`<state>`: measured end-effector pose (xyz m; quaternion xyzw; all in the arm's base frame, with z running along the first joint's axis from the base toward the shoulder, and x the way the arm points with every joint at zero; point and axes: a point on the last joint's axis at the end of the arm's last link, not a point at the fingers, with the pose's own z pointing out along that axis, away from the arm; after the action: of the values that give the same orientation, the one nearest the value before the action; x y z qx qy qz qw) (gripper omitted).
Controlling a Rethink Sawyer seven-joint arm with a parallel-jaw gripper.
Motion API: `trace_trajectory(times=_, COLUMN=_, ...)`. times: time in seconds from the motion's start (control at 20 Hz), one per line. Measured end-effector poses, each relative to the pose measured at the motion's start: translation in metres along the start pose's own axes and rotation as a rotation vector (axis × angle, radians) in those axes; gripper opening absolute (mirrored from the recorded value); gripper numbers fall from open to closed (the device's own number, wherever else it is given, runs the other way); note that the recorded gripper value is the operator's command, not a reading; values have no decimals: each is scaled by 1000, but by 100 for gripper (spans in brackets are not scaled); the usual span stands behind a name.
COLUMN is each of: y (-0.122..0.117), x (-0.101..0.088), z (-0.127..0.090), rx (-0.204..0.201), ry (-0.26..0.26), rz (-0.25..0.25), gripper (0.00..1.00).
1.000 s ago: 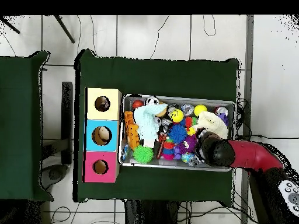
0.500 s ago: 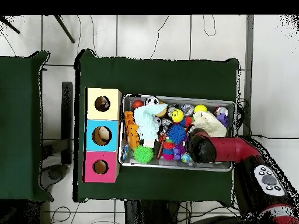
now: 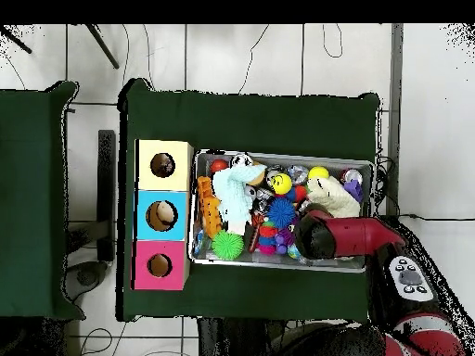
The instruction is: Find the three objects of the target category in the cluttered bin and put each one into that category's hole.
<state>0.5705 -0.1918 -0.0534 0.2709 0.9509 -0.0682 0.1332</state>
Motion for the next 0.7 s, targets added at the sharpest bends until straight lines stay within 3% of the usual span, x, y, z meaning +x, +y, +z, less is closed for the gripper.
trace_trajectory(times=0.05, y=-1, x=0, z=0, rx=8, ry=-3, rz=-6, gripper=0)
trace_trajectory(times=0.7, y=-8, x=-2, z=1, rx=16, ry=2, rz=21, gripper=0)
